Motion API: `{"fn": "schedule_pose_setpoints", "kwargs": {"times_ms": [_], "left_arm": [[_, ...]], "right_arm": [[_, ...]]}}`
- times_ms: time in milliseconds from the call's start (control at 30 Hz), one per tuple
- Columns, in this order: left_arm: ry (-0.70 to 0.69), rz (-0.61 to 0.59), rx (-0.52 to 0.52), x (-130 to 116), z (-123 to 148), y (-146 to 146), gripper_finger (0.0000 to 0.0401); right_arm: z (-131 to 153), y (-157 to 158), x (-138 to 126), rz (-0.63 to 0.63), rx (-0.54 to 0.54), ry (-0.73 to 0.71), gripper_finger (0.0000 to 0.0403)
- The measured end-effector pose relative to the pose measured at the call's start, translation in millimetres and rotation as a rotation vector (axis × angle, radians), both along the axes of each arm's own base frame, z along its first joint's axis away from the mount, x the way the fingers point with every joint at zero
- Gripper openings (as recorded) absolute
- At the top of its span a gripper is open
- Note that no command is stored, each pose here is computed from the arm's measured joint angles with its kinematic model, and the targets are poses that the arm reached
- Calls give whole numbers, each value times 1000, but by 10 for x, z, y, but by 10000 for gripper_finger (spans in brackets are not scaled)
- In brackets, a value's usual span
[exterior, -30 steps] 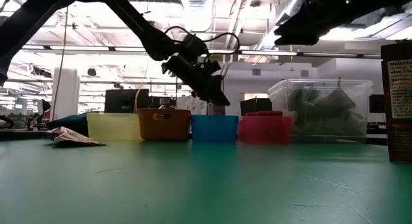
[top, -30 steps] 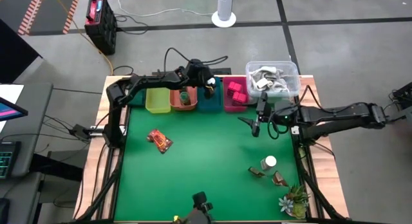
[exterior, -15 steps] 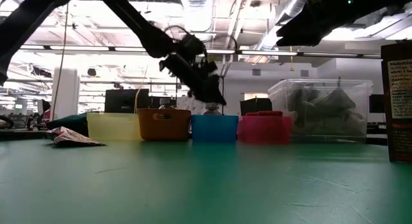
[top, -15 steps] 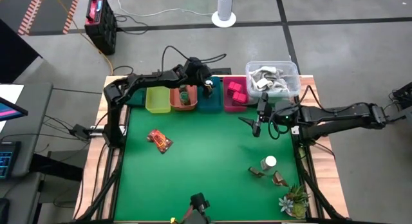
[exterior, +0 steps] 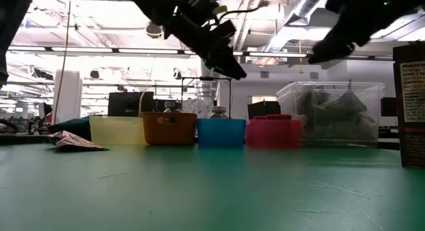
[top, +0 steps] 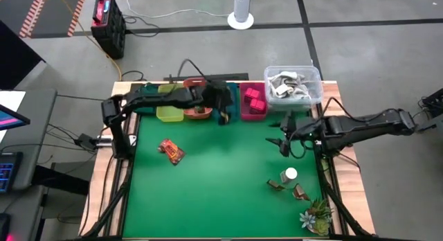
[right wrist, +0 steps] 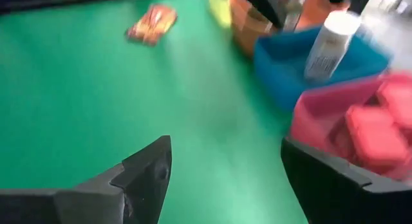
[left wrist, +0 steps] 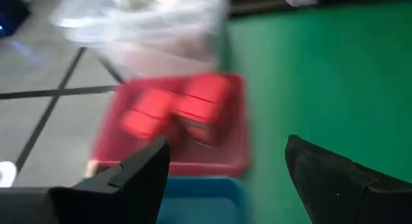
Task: Sort spices by type
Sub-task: Put the white spice bottle into the blue bin
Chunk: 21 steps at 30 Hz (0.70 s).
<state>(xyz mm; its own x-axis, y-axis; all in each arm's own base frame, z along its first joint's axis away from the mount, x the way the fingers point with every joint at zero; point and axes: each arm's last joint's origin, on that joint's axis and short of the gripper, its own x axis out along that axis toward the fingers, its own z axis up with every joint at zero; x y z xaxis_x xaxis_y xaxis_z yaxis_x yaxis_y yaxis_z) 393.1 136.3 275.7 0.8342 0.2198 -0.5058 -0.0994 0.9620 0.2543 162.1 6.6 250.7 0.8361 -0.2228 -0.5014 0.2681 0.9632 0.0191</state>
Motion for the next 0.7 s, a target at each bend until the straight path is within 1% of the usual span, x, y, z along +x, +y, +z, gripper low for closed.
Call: {"fn": "schedule_pose_setpoints", "kwargs": {"times_ms": [100, 200, 300, 367, 500, 633, 700], "left_arm": [[51, -55, 42, 65, -24, -291, 294], [59, -103, 46, 108, -33, -486, 290], [17, -123, 36, 144, -41, -606, 278], [-8, -139, 15, 151, -103, -682, 267], [-23, -162, -25, 137, -290, -845, 249], [-7, -165, -37, 120, -396, -1010, 238], [3, -156, -25, 120, -415, -1091, 236]], "right_arm": [[13, 112, -55, 31, 46, 117, 315], [133, 231, -87, 69, 62, 242, 309], [339, 359, -73, 112, 70, 297, 302], [456, 450, -47, 133, 68, 334, 300], [568, 663, 47, 179, 30, 469, 300], [517, 869, 146, 219, -51, 630, 300], [489, 962, 187, 230, -76, 681, 302]]}}
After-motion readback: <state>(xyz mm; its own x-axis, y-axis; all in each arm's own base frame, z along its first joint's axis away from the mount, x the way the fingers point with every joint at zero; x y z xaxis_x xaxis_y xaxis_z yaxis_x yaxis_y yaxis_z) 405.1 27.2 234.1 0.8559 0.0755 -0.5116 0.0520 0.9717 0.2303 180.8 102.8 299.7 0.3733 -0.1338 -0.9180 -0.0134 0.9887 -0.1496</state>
